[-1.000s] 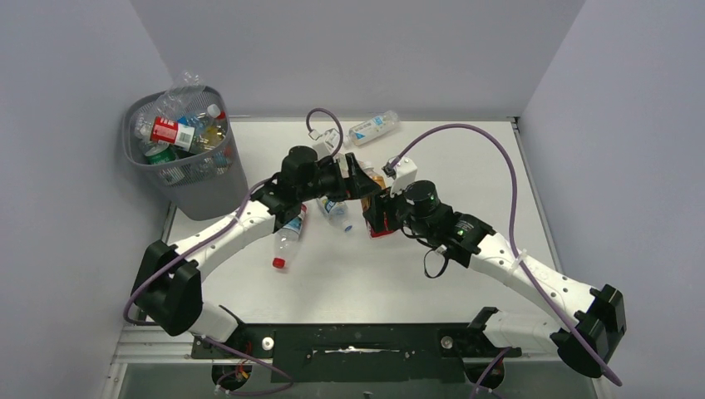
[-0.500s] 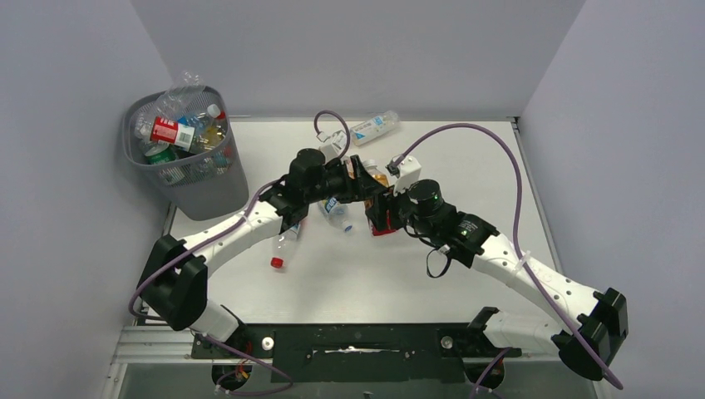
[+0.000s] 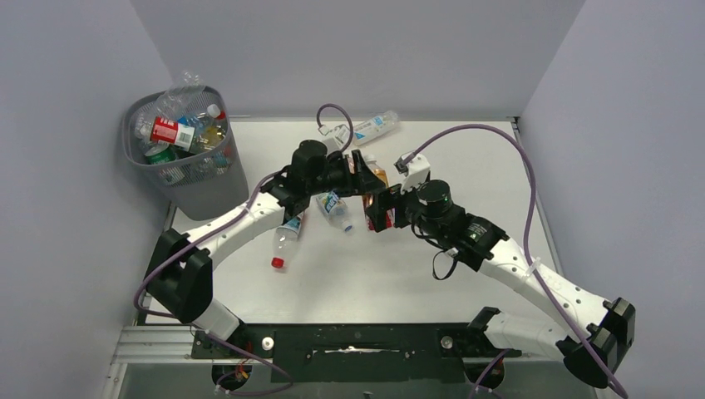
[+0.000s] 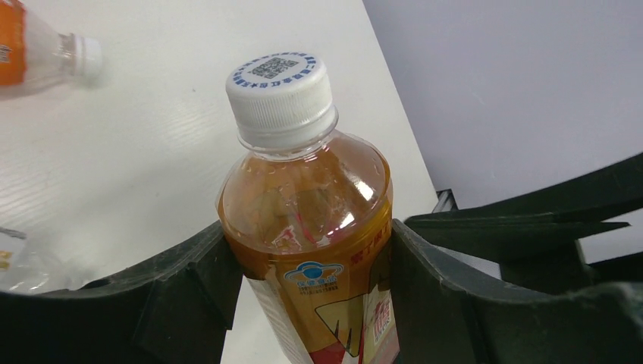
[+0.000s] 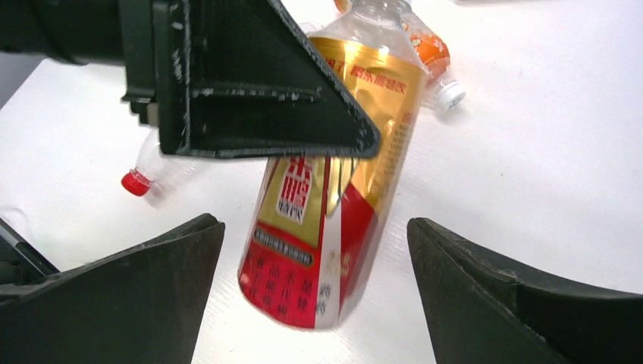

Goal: Put the plastic bottles in the bin
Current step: Pick up the plastic bottle at the center of the board, then place the plastic bottle in the trash bin, then pick up the plastic bottle at the center of the board.

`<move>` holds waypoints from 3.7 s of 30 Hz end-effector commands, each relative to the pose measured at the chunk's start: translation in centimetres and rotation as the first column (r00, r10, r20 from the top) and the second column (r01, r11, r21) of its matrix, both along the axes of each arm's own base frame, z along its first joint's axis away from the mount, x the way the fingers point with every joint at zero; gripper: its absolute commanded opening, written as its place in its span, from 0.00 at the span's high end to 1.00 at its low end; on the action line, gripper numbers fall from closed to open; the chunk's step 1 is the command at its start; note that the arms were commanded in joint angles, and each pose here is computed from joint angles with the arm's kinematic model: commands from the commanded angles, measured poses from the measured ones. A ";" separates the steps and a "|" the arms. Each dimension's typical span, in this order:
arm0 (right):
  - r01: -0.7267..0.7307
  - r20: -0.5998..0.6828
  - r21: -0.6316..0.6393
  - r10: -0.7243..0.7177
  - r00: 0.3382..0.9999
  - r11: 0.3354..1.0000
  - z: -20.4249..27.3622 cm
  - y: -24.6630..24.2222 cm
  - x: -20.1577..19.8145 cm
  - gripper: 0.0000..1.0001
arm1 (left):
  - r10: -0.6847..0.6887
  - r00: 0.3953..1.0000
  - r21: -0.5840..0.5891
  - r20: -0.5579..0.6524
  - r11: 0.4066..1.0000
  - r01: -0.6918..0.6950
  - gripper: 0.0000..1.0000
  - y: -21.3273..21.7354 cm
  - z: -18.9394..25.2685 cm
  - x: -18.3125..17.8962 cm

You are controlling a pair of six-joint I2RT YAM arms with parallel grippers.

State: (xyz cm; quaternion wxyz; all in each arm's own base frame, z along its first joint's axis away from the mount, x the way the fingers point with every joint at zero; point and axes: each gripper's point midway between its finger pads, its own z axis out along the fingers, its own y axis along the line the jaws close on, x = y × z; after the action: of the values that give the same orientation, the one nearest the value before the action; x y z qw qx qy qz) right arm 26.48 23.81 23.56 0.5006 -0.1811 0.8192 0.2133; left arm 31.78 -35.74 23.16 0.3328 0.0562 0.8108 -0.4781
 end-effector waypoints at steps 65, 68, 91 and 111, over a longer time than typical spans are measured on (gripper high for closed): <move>-0.074 -0.093 0.074 0.081 0.992 0.994 -2.6 2.8 -0.8 0.01 | 0.744 0.446 0.042 0.497 0.492 -0.869 0.18 45.0 21.4 10.0; -0.074 -0.094 0.072 0.080 0.992 0.995 -2.8 2.8 -0.8 0.02 | 0.747 0.441 0.038 0.497 0.489 -0.871 0.18 45.0 21.4 9.7; -0.167 -0.157 -0.056 0.156 0.975 0.984 -9.2 6.9 4.6 0.10 | 0.509 0.719 0.010 0.474 0.813 -0.582 0.16 27.4 20.9 7.1; -0.261 -0.268 -0.102 0.226 0.936 0.960 -16.0 11.4 7.7 0.34 | 0.417 0.807 0.104 0.418 0.861 -0.498 0.16 22.4 16.1 5.7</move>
State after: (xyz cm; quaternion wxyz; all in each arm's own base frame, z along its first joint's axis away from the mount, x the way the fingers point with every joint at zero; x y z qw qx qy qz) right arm 32.25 33.43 5.74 0.3145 -0.2783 0.8800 0.2220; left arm 38.35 -13.44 37.26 0.5537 -0.0248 0.7848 -0.2773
